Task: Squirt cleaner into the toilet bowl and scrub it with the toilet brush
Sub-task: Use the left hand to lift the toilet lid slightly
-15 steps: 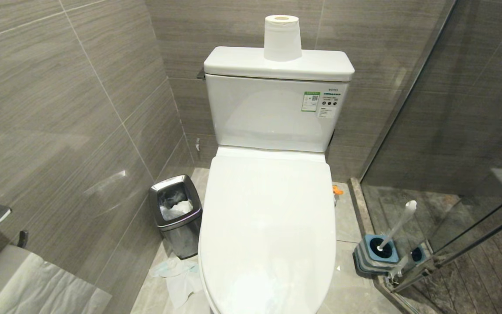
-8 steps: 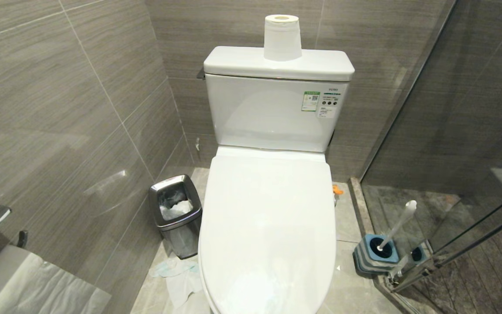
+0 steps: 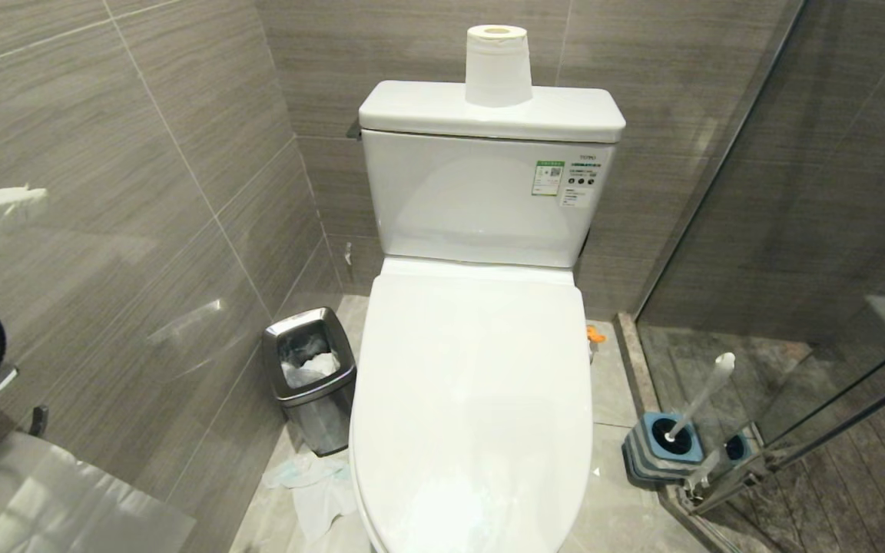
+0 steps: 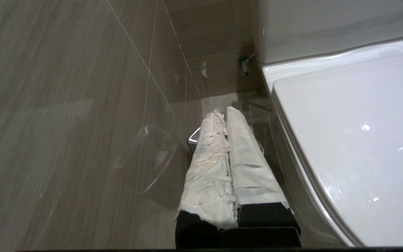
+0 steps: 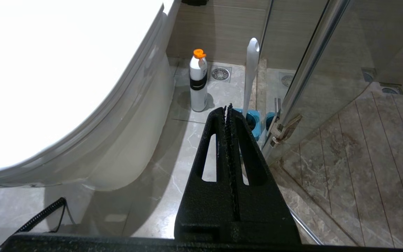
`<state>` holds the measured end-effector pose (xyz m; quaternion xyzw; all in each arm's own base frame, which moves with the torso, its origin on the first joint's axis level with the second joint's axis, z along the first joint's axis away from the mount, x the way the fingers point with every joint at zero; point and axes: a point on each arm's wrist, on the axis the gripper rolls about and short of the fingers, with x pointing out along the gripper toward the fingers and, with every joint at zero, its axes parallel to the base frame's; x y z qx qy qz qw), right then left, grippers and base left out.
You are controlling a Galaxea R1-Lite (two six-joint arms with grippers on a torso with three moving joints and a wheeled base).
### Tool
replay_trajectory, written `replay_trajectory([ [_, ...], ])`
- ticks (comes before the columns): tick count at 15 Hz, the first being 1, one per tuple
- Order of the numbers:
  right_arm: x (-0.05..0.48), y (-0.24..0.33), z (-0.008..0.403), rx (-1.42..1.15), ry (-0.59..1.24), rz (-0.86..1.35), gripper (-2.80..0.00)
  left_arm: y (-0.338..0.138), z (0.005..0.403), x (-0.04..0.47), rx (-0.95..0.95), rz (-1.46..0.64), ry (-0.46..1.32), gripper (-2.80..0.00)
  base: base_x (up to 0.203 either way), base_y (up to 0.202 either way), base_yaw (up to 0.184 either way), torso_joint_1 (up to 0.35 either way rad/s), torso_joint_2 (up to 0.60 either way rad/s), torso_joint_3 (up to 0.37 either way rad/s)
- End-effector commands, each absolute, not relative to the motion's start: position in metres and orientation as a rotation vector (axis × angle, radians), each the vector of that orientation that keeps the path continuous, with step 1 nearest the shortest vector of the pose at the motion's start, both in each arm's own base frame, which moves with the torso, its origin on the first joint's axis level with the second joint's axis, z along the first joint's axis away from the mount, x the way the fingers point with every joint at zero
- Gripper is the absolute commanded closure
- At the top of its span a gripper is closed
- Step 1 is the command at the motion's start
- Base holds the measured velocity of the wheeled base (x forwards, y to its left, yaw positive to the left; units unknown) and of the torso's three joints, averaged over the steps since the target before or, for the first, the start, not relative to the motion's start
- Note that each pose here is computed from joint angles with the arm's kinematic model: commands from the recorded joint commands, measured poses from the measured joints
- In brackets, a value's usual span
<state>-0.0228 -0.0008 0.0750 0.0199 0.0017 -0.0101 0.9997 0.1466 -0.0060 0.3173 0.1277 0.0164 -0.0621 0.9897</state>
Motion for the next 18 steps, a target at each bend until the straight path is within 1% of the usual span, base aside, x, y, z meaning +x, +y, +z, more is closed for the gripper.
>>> replay_trajectory([
  [1,-0.023,-0.001,0.075,0.04,0.006,-0.02,0.0,-0.013,0.311,0.161,0.264,-0.134,0.066,0.0,0.0,0.0,0.0,0.0,0.0,0.0],
  [7,-0.023,-0.001,0.075,0.04,0.006,-0.02,0.0,-0.032,0.3,0.18,0.281,-0.151,0.122,0.0,0.0,0.0,0.0,0.0,0.0,0.0],
  [12,-0.023,-0.001,0.075,0.04,0.006,-0.02,0.0,-0.041,0.283,0.208,0.289,-0.174,0.177,0.0,0.0,0.0,0.0,0.0,0.0,0.0],
  [18,-0.023,-0.001,0.075,0.04,0.006,-0.02,0.0,-0.051,0.24,0.209,0.299,-0.271,0.315,0.0,0.0,0.0,0.0,0.0,0.0,0.0],
])
